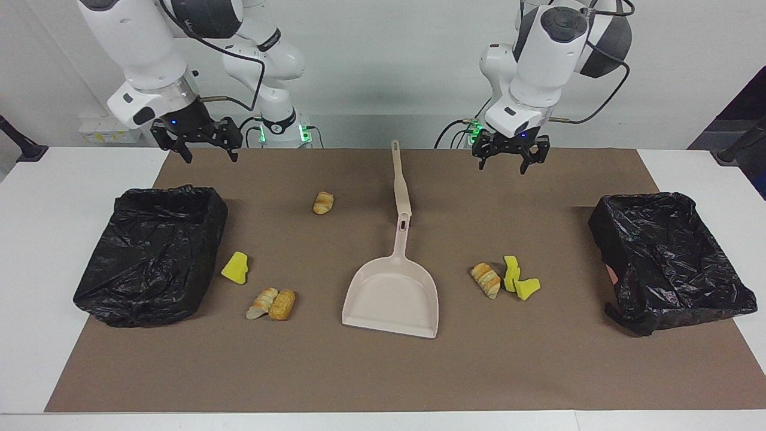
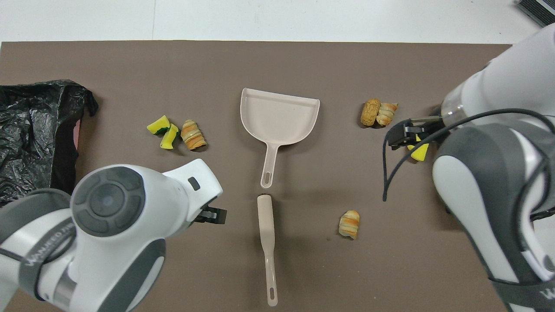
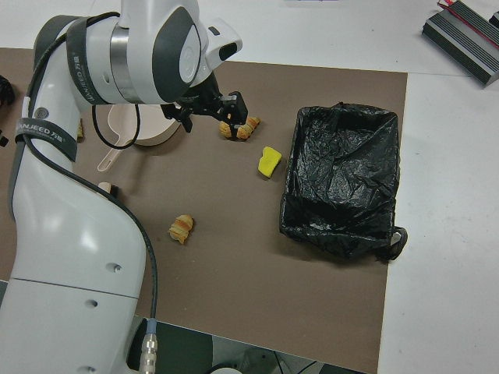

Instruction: Sweep and dump trash in bin

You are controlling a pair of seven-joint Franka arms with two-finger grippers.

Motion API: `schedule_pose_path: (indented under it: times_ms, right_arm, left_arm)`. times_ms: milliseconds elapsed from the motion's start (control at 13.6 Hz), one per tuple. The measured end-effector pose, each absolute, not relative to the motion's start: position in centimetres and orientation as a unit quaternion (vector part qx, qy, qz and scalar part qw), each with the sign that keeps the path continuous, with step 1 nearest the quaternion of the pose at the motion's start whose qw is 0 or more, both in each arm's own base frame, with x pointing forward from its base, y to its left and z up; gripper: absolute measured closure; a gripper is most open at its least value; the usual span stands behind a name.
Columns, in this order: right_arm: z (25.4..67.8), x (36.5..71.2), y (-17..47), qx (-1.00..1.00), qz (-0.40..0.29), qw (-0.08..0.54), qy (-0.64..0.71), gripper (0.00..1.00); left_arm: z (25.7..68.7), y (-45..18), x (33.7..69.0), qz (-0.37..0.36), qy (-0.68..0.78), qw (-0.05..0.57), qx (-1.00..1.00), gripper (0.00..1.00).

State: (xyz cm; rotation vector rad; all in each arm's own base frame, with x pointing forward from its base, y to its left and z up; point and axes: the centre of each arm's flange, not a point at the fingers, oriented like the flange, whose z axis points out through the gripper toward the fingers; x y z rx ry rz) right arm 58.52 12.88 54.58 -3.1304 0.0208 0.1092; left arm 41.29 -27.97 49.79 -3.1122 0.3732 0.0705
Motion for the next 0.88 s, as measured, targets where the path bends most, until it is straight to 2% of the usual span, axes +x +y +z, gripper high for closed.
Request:
schedule_pose_path:
  times_ms: [441,662,883]
  right_arm:
    - [47.1,61.0,21.8,-0.997,0.022,0.038,0.068,0.0]
    - [45.2,61.9,24.8,-0.993,0.009,0.047,0.104,0.0]
    - [44.2,63.1,27.8,-0.99,0.001,0.055,0.132,0.0]
  left_arm:
    - [42.5,-36.0,33.1,0.019,0.118,0.007,-0.993,0.0]
    - [38.7,-38.5,30.3,0.012,0.105,0.002,-0.994,0.0]
    - [36.0,-39.8,29.0,0.007,0.092,-0.002,-0.996,0.0]
